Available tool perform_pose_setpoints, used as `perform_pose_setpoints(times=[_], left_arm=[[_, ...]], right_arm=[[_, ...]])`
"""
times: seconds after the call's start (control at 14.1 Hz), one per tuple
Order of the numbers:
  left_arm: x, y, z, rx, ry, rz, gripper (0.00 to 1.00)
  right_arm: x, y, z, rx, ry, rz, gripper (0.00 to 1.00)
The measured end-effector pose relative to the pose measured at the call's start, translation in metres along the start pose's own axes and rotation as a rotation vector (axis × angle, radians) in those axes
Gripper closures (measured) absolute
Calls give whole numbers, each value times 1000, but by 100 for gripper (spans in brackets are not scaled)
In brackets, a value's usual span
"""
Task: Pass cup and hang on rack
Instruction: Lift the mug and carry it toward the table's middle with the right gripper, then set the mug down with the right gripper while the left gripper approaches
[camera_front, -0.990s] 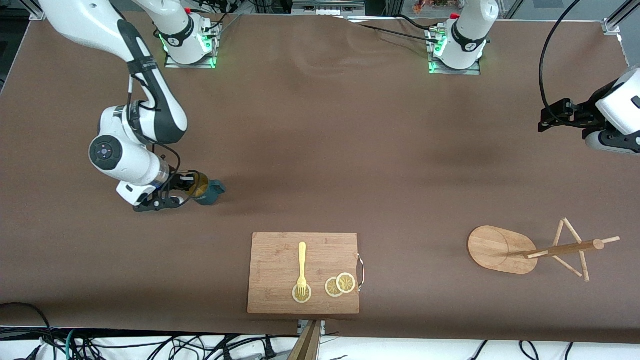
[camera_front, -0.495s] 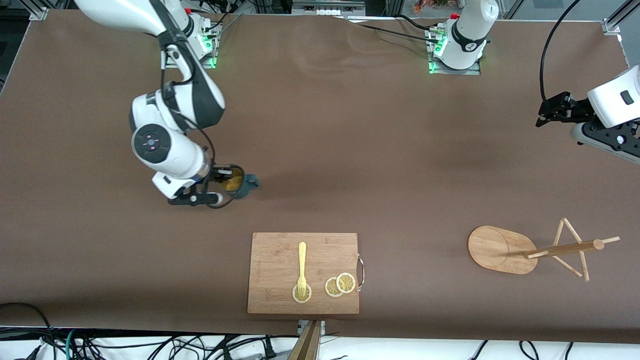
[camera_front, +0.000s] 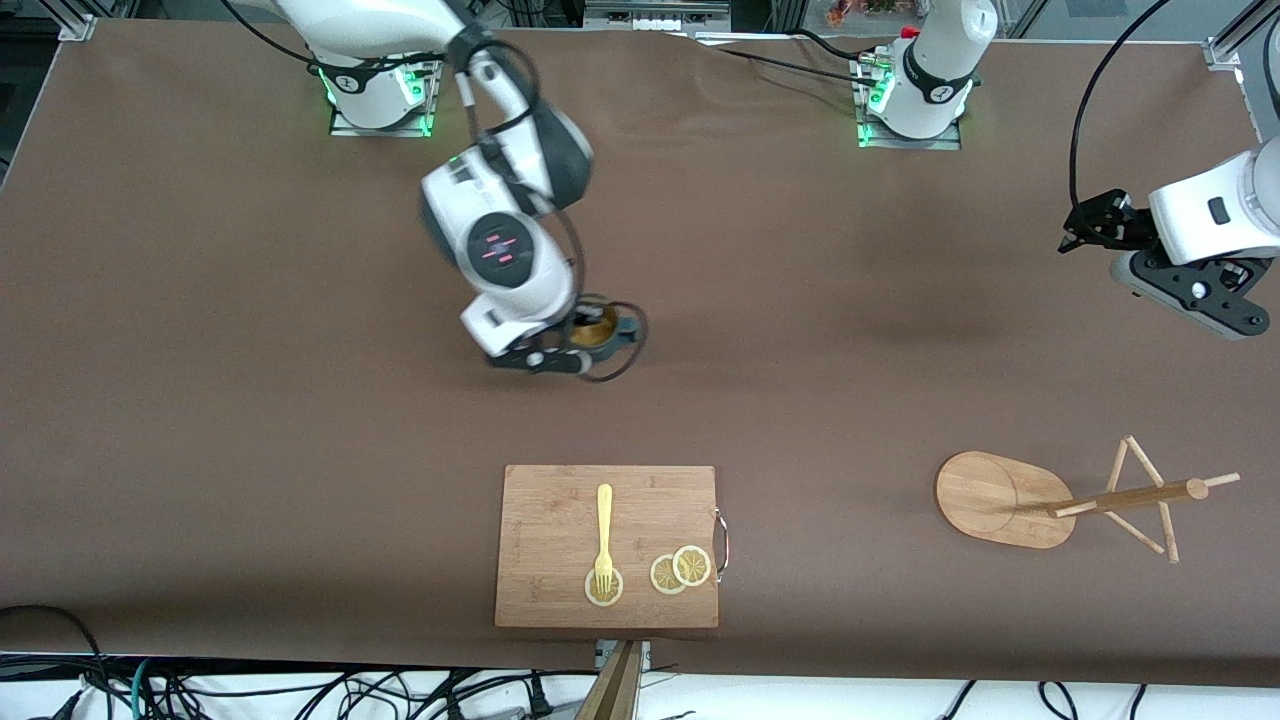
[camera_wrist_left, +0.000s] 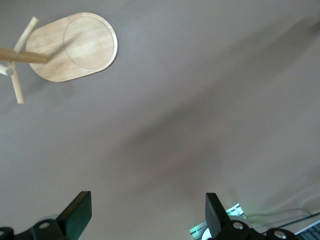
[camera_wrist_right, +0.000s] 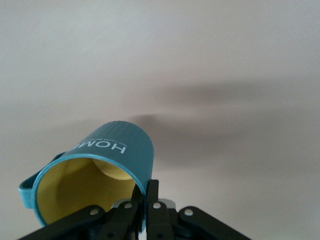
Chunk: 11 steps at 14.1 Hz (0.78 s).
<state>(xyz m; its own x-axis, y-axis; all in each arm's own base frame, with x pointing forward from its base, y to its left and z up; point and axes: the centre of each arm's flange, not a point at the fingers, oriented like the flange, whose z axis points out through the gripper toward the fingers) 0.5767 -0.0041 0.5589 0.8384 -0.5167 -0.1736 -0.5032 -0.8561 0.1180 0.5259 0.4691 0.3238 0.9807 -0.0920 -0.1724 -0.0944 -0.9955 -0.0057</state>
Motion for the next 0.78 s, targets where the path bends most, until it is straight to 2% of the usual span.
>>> perform_pose_setpoints(times=[0.28, 0.78], left_arm=[[1, -4, 12, -14, -20, 59, 0], [9, -31, 46, -57, -32, 297, 0]], right_arm=[[-81, -109, 48, 22, 41, -14, 96], [-112, -152, 87, 61, 73, -67, 96]])
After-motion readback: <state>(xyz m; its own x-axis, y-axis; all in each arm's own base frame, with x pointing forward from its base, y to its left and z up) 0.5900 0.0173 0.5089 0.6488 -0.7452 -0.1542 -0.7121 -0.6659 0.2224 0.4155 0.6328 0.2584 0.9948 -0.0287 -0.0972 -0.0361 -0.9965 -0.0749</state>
